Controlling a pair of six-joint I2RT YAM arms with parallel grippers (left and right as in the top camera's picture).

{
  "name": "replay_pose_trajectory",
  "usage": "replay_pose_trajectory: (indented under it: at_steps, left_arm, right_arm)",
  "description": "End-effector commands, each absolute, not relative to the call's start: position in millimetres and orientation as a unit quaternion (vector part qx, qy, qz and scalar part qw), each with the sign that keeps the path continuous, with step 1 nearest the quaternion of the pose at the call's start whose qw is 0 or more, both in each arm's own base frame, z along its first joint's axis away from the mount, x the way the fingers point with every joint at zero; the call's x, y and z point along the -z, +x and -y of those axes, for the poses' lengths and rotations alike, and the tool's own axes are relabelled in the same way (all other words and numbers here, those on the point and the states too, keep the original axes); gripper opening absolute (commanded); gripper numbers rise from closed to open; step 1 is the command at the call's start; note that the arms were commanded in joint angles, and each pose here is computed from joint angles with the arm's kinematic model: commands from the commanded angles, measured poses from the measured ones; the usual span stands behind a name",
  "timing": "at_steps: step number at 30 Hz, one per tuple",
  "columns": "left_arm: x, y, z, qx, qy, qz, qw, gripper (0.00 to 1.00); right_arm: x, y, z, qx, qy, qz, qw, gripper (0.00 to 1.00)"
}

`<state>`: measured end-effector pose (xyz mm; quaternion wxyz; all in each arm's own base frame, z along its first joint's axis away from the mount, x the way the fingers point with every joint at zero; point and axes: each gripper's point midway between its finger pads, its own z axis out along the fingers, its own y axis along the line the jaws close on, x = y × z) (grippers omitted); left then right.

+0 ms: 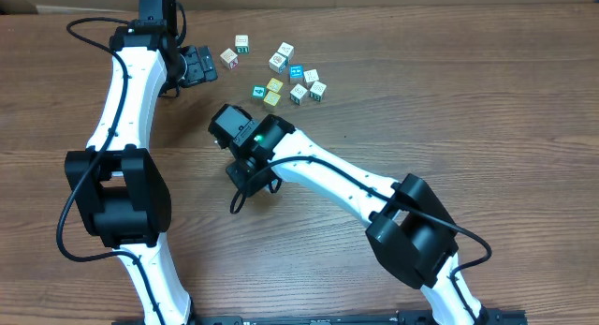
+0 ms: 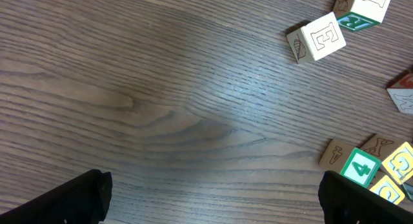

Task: Form a circle

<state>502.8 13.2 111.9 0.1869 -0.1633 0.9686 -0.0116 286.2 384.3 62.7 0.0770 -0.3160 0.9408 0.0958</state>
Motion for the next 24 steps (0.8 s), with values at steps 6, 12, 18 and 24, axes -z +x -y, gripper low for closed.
replay_pose_trajectory:
  at_steps: [6, 12, 18, 24]
  left_arm:
    - [-117, 507, -13, 0.017, -0.168, -0.966, 0.195, 1.0]
    - [-117, 507, -13, 0.017, -0.168, -0.966, 0.195, 1.0]
    - [-117, 507, -13, 0.017, -0.168, -0.966, 0.195, 1.0]
    - [-117, 507, -13, 0.017, -0.168, -0.966, 0.195, 1.0]
  right_arm:
    - [-39, 273, -378, -0.097, -0.288, -0.951, 0.065, 0.04]
    - [-27, 272, -377, -0.098, -0.29, -0.95, 0.068, 0.04]
    - [-23, 281, -368, -0.069, -0.286, -0.952, 0.088, 0.04]
    - [-23, 283, -367, -0.064, -0.287, -0.951, 0.094, 0.04]
